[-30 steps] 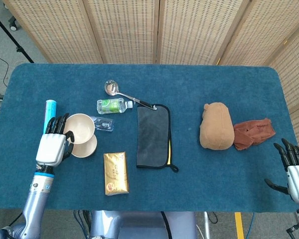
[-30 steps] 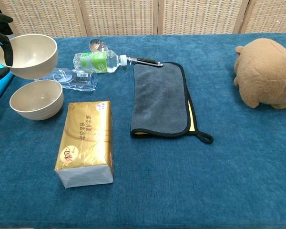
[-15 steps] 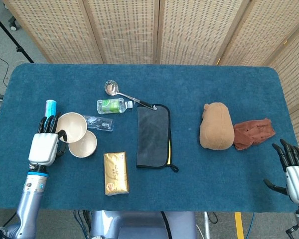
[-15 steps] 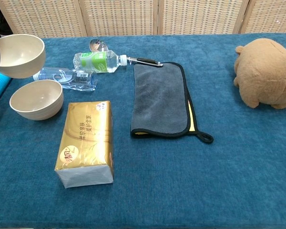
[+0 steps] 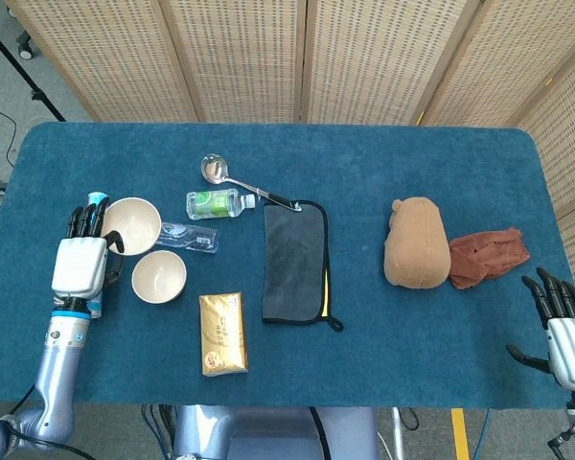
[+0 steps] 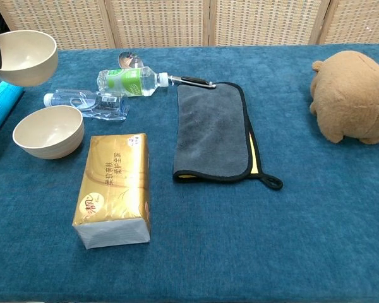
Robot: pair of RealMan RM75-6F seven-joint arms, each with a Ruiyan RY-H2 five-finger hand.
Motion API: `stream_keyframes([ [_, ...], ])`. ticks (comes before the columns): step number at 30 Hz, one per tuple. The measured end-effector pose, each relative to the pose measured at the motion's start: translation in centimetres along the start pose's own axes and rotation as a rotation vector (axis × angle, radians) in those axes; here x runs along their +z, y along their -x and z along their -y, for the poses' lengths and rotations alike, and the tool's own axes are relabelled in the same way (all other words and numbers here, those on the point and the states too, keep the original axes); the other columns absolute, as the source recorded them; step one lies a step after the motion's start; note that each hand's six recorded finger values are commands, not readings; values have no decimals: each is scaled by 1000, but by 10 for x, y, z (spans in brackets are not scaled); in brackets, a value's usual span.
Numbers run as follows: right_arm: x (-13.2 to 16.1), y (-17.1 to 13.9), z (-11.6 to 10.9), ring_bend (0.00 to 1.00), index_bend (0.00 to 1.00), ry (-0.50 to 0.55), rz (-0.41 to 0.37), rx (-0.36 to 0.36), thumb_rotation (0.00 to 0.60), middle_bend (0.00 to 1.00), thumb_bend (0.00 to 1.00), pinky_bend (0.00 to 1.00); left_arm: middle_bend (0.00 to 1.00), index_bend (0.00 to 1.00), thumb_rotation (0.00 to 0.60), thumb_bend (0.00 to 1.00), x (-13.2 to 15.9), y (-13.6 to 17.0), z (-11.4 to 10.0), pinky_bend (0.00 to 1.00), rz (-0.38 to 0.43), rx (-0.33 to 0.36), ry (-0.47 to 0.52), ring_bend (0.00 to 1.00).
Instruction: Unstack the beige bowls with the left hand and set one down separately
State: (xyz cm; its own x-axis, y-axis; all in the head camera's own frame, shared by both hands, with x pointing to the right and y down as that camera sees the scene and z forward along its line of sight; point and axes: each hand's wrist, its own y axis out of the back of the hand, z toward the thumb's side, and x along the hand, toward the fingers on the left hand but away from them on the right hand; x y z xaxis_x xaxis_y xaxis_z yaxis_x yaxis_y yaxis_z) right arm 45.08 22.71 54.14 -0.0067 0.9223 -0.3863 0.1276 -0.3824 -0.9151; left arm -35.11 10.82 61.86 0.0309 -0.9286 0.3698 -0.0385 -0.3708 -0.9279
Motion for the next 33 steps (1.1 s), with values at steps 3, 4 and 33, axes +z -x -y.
stream_keyframes([
  [3, -1, 2, 2, 0, 82, -2, 6, 6, 600, 0, 105, 51, 11, 754, 600, 424, -4, -6, 2, 0, -12, -5, -3, 1],
  [4, -2, 2, 3, 0, 82, -3, 10, 9, 600, 0, 105, 51, 11, 754, 600, 424, -6, -9, 3, 0, -15, -6, -5, 1],
  [33, -18, 21, 26, 0, 82, -49, 93, 79, 600, 0, 105, 51, 12, 765, 600, 424, -40, -101, 20, 0, -67, -6, -38, 2],
])
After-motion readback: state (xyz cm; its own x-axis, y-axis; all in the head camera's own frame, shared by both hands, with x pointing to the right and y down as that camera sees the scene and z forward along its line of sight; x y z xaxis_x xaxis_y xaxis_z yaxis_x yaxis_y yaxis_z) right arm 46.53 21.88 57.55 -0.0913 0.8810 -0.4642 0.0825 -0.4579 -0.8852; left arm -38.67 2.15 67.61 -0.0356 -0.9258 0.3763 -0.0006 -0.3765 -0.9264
